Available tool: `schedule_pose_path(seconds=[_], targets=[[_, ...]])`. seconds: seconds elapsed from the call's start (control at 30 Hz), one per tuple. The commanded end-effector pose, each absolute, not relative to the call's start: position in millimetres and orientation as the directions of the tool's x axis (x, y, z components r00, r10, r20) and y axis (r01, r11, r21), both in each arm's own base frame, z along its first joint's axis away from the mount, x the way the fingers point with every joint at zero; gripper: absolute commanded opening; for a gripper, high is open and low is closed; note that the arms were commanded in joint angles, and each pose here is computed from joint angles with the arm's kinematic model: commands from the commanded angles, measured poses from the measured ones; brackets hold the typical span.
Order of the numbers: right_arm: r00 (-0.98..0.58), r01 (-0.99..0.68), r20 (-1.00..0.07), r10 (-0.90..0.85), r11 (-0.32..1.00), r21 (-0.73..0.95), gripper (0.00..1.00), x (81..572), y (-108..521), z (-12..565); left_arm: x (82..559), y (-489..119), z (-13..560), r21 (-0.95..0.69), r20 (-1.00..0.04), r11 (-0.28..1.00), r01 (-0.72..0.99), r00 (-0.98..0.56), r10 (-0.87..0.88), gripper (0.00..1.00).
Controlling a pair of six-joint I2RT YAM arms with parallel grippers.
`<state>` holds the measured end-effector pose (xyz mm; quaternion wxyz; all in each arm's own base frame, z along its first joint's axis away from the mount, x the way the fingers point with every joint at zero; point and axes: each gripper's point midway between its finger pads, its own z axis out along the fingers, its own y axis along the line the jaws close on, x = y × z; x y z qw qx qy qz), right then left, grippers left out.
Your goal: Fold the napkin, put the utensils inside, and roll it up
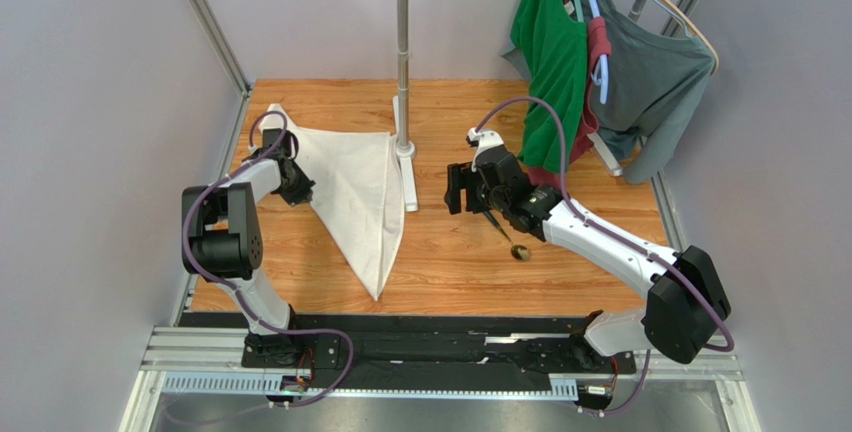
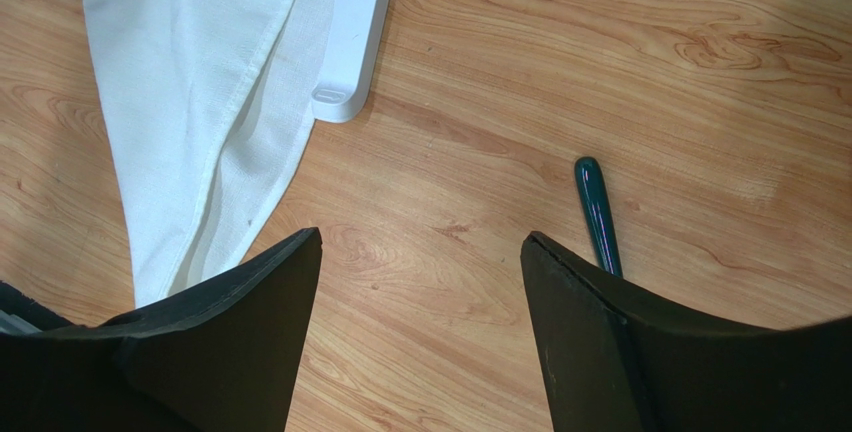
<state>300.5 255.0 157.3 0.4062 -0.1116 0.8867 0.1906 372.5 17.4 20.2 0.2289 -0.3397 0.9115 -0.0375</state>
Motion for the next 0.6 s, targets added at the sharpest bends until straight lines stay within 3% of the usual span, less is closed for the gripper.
schedule_pose_path(seconds=[0.0, 0.57], targets=[[-0.595, -0.354, -0.804, 0.006, 0.896, 0.269, 0.78, 308.5, 256.5, 183.8, 368.4, 23.6, 22.9, -0.239, -0.361, 0.756, -0.61, -0.666, -0.652, 0.0], [-0.618, -0.439, -0.786, -0.029, 0.841, 0.315, 0.77, 305.2, 296.4, 173.4, 287.9, 64.4, 37.9, -0.181, -0.375, 0.674, -0.716, -0.583, -0.72, 0.0]])
